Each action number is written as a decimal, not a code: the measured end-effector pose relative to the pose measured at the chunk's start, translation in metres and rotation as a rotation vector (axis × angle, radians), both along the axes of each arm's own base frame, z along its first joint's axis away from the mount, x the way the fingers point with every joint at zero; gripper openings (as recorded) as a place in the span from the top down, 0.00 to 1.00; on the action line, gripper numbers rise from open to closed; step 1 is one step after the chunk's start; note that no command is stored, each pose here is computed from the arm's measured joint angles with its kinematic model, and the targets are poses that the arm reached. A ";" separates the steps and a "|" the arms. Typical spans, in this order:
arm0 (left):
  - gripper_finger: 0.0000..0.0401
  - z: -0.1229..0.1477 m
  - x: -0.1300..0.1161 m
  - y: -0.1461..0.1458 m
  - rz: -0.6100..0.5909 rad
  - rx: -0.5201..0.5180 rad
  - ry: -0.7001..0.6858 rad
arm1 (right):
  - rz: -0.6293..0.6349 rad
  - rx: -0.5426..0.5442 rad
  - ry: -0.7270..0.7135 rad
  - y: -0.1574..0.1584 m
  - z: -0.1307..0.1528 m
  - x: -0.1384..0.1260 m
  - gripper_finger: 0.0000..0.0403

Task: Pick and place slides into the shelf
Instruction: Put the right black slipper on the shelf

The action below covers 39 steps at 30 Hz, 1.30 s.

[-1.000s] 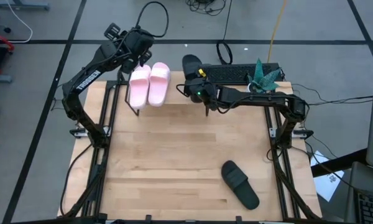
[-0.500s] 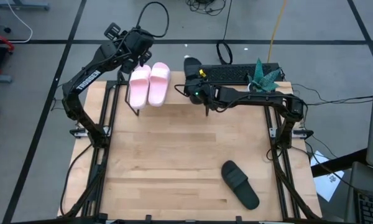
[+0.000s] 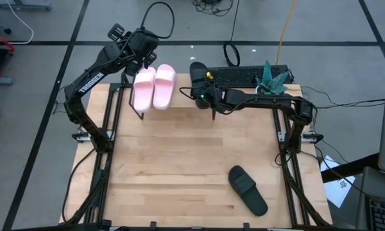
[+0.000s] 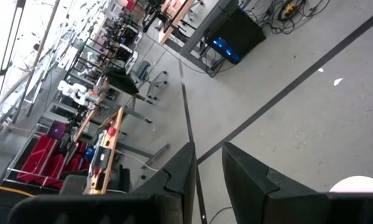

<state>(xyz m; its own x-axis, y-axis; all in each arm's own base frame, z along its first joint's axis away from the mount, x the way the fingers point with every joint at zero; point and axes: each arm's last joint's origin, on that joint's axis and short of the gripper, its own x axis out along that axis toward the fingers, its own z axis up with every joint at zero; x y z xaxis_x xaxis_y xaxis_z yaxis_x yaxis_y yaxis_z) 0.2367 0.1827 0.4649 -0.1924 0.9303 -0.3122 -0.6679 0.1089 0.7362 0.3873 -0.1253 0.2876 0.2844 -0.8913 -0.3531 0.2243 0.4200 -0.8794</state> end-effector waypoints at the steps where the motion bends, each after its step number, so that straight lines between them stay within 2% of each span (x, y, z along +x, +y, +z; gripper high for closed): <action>1: 0.79 0.000 0.000 0.000 0.000 0.000 0.000 | -0.003 0.006 0.007 0.000 -0.001 -0.001 1.00; 13: 0.79 0.000 0.000 0.000 0.000 0.000 0.000 | -0.025 0.100 0.005 -0.003 -0.009 -0.007 1.00; 31: 0.79 0.000 0.000 0.000 -0.001 -0.001 0.001 | -0.050 0.113 0.035 -0.008 -0.012 -0.012 1.00; 39: 0.79 0.000 0.000 0.000 -0.001 -0.001 0.001 | -0.055 0.117 0.025 -0.008 -0.012 -0.012 0.91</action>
<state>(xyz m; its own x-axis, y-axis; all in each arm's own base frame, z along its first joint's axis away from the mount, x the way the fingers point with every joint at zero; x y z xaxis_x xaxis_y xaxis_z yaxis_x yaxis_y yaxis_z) 0.2369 0.1828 0.4648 -0.1921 0.9303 -0.3124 -0.6669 0.1098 0.7370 0.3750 -0.1336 0.2756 0.2260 -0.8577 -0.4618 0.2284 0.5075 -0.8308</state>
